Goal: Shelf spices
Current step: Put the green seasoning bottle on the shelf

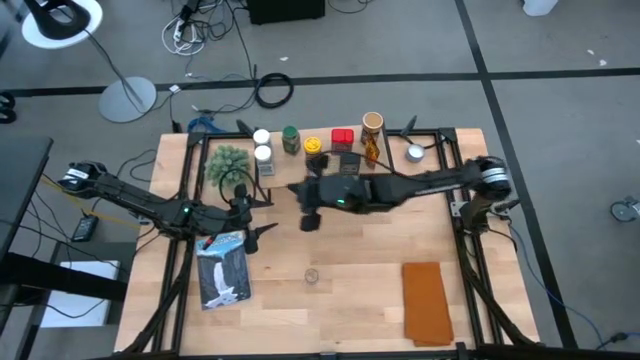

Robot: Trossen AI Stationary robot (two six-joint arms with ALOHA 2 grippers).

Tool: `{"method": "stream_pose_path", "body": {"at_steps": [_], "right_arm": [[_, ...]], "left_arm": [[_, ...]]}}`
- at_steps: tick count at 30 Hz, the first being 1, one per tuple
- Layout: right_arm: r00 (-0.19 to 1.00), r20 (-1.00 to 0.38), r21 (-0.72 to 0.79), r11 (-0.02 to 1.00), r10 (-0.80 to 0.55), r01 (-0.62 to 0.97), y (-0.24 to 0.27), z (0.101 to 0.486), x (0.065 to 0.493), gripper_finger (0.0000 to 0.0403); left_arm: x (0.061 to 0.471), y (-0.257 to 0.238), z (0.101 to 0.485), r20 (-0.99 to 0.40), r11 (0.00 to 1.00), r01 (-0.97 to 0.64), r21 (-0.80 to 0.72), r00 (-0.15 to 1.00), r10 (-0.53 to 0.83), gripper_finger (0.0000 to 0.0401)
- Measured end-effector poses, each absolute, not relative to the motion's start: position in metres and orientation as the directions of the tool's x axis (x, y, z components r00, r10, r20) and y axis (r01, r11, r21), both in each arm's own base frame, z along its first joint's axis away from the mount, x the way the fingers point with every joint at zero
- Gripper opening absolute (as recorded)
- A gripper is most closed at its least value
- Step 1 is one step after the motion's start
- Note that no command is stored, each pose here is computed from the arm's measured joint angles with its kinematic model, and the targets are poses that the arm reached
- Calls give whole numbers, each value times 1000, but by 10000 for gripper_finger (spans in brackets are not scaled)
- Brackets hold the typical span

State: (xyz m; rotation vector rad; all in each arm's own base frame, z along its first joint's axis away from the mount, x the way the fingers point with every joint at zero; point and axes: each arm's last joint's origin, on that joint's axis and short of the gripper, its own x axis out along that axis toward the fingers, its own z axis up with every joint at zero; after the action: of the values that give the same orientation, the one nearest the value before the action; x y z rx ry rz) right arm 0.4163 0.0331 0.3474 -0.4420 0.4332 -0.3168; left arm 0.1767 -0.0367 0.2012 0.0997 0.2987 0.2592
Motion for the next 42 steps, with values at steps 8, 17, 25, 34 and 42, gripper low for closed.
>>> {"method": "stream_pose_path", "body": {"at_steps": [8, 17, 25, 34, 42], "right_arm": [[754, -390, -621, 755, -528, 207, -11, 366, 462, 1], [650, -389, -477, 746, -653, 464, -91, 375, 468, 0], [579, -551, -230, 776, -601, 587, -136, 367, 444, 0], [661, -605, -105, 867, -444, 486, -138, 364, 443, 0], [680, -614, -109, 896, -402, 431, -121, 363, 448, 0]], "left_arm": [[177, -37, 201, -278, 962, -237, 135, 923, 266, 280], [176, -37, 200, -291, 962, -232, 142, 919, 265, 280], [176, -36, 200, -291, 959, -242, 150, 916, 277, 280], [176, -36, 199, -290, 955, -251, 155, 913, 287, 280], [176, -36, 200, -289, 955, -252, 154, 913, 287, 280]]}}
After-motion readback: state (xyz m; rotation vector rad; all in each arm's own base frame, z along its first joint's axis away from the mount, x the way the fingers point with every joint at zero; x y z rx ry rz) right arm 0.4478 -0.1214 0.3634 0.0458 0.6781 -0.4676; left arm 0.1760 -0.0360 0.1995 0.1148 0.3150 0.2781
